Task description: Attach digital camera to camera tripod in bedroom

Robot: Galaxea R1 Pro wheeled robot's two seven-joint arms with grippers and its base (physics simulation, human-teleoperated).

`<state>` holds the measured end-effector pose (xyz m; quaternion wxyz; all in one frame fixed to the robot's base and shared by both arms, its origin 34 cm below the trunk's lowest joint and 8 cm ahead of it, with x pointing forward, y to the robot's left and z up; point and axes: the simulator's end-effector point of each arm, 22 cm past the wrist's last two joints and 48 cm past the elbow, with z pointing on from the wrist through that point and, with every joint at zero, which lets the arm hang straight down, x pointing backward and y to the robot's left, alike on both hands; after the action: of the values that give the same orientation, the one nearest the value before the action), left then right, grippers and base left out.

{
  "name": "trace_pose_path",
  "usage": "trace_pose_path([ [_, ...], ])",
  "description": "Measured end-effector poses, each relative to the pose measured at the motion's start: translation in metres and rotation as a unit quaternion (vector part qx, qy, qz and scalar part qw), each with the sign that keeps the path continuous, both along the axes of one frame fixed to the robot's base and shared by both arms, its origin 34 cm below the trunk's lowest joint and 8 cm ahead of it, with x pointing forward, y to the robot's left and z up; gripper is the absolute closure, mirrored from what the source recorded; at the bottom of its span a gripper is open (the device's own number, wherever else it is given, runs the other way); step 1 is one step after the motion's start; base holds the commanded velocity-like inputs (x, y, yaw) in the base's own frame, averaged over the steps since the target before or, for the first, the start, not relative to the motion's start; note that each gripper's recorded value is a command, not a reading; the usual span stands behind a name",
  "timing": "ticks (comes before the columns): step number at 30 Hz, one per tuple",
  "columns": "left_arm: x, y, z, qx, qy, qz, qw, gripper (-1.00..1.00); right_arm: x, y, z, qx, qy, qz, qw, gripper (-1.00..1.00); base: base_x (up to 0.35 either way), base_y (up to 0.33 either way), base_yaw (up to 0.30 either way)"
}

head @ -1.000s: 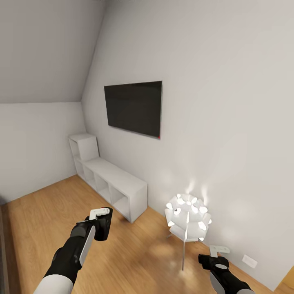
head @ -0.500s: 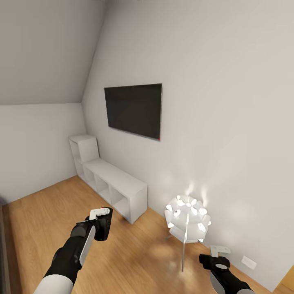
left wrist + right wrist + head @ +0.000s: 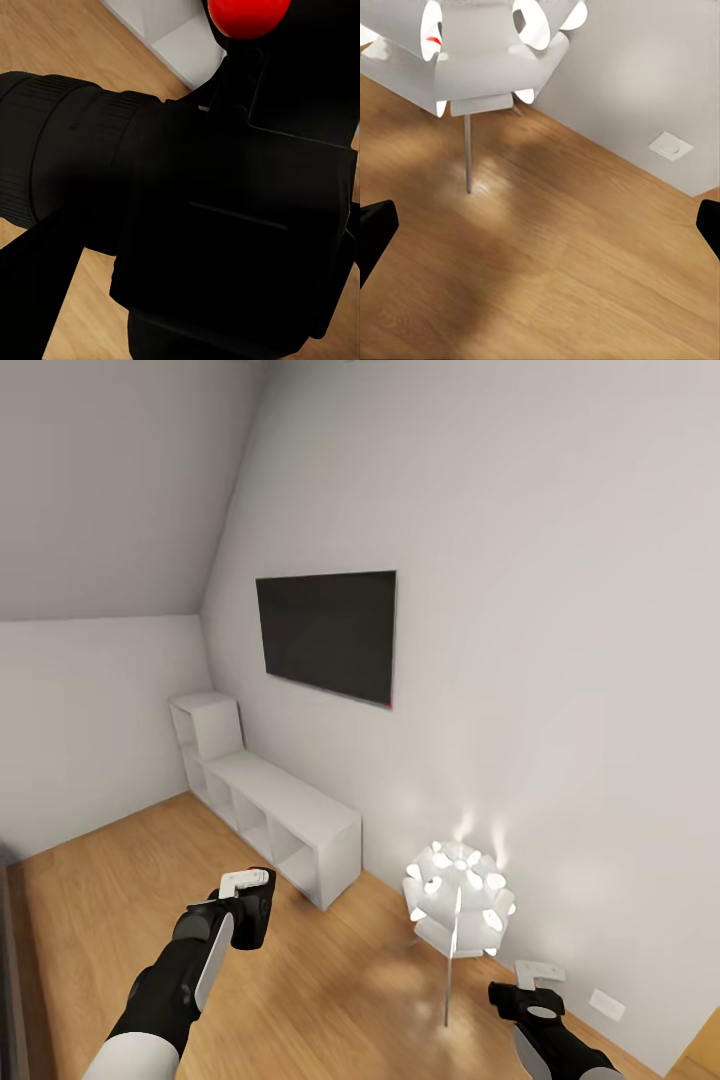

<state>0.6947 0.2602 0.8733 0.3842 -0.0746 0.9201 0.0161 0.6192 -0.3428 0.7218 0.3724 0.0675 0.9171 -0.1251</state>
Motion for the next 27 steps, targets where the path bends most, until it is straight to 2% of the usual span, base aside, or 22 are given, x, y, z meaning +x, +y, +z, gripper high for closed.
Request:
trace_pose_path([
  [20,-0.005,0.0,0.023,0.0,0.0,0.0,1.0,1.0,-0.005,-0.002,0.023,-0.003,0.0,-0.004,1.0,-1.0,0.0,0.0,0.003],
  [27,-0.007,0.0,0.03,0.0,0.0,0.0,1.0,1.0,-0.007,-0.002,0.03,-0.003,0.001,-0.003,1.0,-1.0,0.0,0.0,0.182],
])
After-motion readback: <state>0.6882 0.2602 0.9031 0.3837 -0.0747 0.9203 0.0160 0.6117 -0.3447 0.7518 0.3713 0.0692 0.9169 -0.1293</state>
